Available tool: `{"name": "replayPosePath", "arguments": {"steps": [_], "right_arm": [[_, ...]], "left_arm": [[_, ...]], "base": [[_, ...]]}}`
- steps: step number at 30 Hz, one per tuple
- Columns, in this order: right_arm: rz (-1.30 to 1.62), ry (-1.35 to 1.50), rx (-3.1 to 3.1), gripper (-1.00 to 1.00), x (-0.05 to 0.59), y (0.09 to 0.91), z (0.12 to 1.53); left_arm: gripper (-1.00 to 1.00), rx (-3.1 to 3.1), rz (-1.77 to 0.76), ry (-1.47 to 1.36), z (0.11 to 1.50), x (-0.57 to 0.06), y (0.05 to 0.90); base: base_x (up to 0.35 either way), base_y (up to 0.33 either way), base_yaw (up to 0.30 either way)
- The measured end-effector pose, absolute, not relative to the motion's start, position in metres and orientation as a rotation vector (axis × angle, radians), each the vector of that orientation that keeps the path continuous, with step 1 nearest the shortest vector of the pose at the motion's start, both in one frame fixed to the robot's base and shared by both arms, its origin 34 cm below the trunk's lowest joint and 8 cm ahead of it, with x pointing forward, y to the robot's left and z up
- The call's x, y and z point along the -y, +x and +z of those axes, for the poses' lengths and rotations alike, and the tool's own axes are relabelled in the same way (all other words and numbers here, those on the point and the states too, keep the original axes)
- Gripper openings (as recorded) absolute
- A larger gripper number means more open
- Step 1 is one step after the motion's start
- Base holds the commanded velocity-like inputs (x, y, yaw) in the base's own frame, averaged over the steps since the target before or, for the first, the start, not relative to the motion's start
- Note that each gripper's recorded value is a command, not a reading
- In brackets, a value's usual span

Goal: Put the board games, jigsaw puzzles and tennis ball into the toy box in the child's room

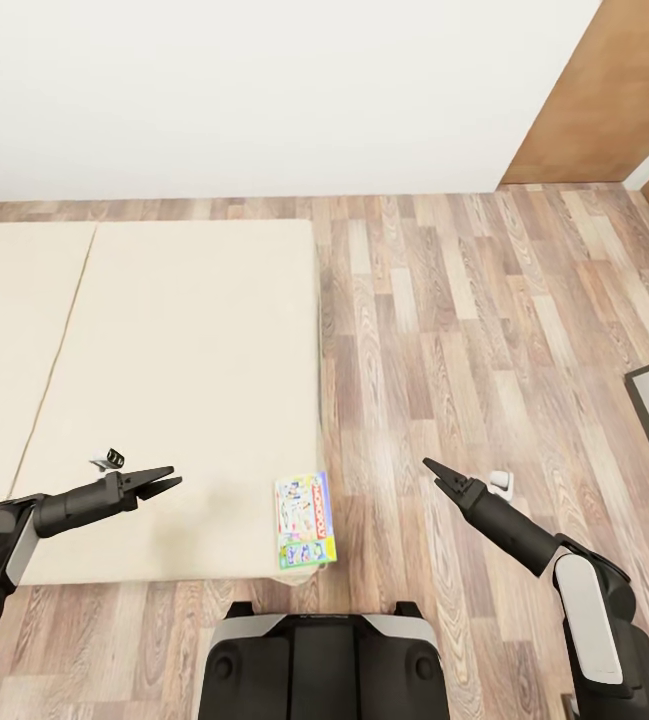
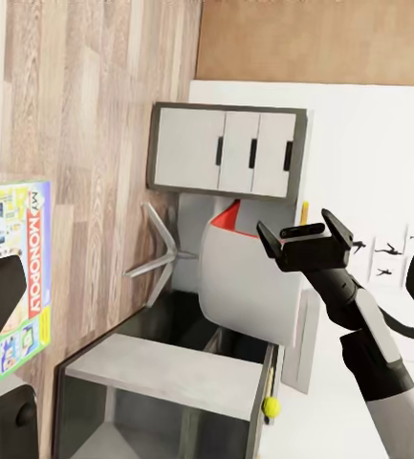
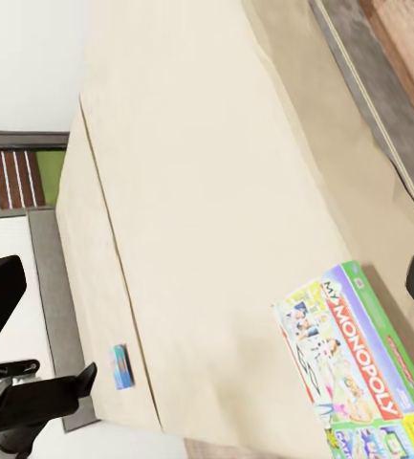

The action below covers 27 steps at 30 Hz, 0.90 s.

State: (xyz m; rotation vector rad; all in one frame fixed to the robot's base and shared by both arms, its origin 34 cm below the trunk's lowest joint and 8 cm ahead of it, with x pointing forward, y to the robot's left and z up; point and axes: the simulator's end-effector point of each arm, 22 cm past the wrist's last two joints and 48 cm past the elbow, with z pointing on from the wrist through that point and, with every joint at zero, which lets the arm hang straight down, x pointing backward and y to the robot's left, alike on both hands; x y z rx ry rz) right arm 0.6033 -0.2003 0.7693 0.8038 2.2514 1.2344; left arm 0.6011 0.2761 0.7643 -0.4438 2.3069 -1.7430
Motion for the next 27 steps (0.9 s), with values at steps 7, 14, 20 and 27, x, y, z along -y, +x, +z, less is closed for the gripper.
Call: {"name": "replayPosePath", "arguments": {"steps": [7, 14, 20, 27], "right_arm": [[1.236, 0.798, -2.242, 1.0, 0.201, 0.605, 0.774], [1.236, 0.789, -2.236, 1.0, 0.2, 0.608, 0.779], [1.236, 0.782, -2.23, 1.0, 0.2, 0.61, 0.783], [1.24, 0.774, -2.218, 1.0, 0.2, 0.612, 0.789]], "left_arm": [[1.0, -2.298, -1.742, -0.431, 0.769, -0.275, 0.604], [1.0, -2.29, -1.737, -0.419, 0.775, -0.275, 0.606], [1.0, -2.284, -1.734, -0.408, 0.779, -0.275, 0.608], [1.0, -2.276, -1.735, -0.397, 0.785, -0.274, 0.611]], "base": [[0.0, 0.0, 0.069], [0.0, 0.0, 0.071], [0.0, 0.0, 0.071], [0.0, 0.0, 0.071]]}}
